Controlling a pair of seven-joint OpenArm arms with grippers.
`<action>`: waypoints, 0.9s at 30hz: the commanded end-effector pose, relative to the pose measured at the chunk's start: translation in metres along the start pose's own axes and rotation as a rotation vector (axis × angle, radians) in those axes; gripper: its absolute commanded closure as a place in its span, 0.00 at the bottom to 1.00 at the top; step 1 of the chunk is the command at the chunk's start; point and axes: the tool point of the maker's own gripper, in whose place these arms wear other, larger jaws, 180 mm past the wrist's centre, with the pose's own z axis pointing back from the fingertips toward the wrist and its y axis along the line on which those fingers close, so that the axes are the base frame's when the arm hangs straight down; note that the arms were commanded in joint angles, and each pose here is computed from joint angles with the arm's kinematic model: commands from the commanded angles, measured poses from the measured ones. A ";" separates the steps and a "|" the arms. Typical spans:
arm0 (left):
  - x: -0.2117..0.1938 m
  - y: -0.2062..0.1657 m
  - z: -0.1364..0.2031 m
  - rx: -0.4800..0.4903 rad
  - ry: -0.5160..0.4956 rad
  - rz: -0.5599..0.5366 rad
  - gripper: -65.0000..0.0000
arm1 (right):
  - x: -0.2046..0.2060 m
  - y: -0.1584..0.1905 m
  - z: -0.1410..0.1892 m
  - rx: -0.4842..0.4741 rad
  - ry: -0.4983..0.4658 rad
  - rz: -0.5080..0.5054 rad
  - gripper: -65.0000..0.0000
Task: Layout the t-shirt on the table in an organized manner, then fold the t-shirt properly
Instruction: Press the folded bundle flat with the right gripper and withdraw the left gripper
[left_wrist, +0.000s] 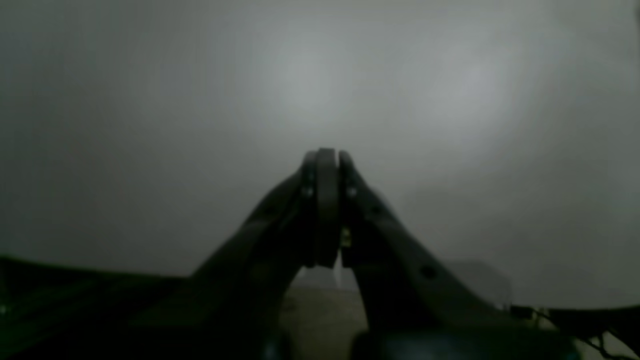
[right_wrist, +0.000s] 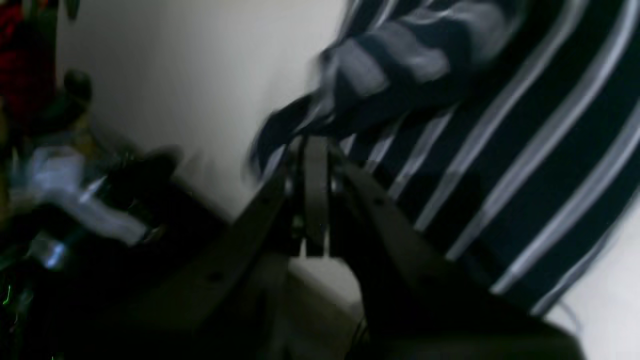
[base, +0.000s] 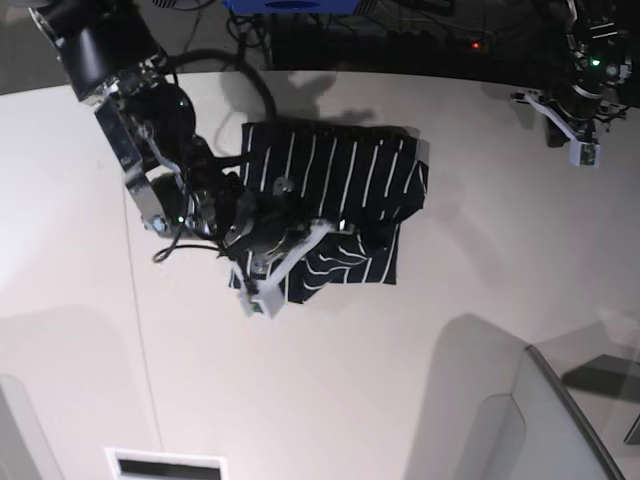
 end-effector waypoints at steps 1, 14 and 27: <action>0.010 0.009 0.003 0.016 -0.035 -0.007 1.00 | 0.005 -0.005 -0.002 -0.005 -0.004 -0.013 0.96; 0.014 0.009 0.003 0.019 -0.044 -0.004 1.00 | 0.021 -0.021 -0.054 -0.069 0.024 -0.066 1.00; 0.013 0.009 0.002 0.017 -0.041 -0.003 1.00 | 0.007 0.085 -0.082 0.063 0.111 0.335 1.00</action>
